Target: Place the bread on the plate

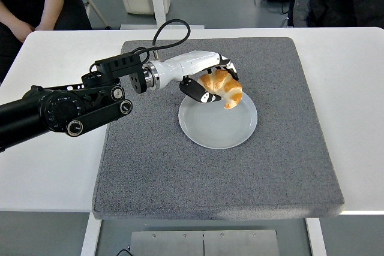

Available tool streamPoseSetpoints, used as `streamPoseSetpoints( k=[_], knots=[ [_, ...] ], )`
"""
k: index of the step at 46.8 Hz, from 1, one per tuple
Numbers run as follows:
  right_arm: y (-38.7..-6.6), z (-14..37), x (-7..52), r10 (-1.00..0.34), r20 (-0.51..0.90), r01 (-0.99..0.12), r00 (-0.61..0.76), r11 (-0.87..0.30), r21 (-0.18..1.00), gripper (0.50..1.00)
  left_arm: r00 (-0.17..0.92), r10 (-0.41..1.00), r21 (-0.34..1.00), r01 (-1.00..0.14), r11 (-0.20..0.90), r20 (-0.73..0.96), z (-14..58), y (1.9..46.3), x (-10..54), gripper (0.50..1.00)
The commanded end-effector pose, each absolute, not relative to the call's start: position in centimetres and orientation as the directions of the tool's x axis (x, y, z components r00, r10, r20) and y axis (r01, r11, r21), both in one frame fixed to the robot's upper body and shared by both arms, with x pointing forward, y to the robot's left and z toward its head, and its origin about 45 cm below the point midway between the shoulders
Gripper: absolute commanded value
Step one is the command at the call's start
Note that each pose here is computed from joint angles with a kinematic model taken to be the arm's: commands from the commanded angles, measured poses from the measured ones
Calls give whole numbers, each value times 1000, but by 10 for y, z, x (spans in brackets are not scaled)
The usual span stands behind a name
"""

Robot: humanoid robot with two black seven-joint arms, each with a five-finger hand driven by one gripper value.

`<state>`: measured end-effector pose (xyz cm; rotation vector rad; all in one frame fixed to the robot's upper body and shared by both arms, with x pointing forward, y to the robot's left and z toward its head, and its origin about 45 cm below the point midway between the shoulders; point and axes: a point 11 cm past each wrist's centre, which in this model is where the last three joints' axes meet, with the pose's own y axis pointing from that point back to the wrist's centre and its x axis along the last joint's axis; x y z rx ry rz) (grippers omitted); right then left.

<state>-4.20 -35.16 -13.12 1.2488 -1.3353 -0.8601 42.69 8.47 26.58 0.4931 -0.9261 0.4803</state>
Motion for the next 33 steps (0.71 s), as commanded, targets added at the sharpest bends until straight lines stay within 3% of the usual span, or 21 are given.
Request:
streamPoseSetpoints(
  k=[1, 33],
  knots=[
    [-351, -131, -42, -970, 216, -202, 114, 191, 961, 1000, 531, 175, 208, -584, 785, 829, 255, 88, 423, 500],
    [-352, -131, -42, -969, 218, -203, 113, 192, 960, 1000, 585, 185, 260, -592, 763, 789, 210, 80, 418, 500]
  ],
)
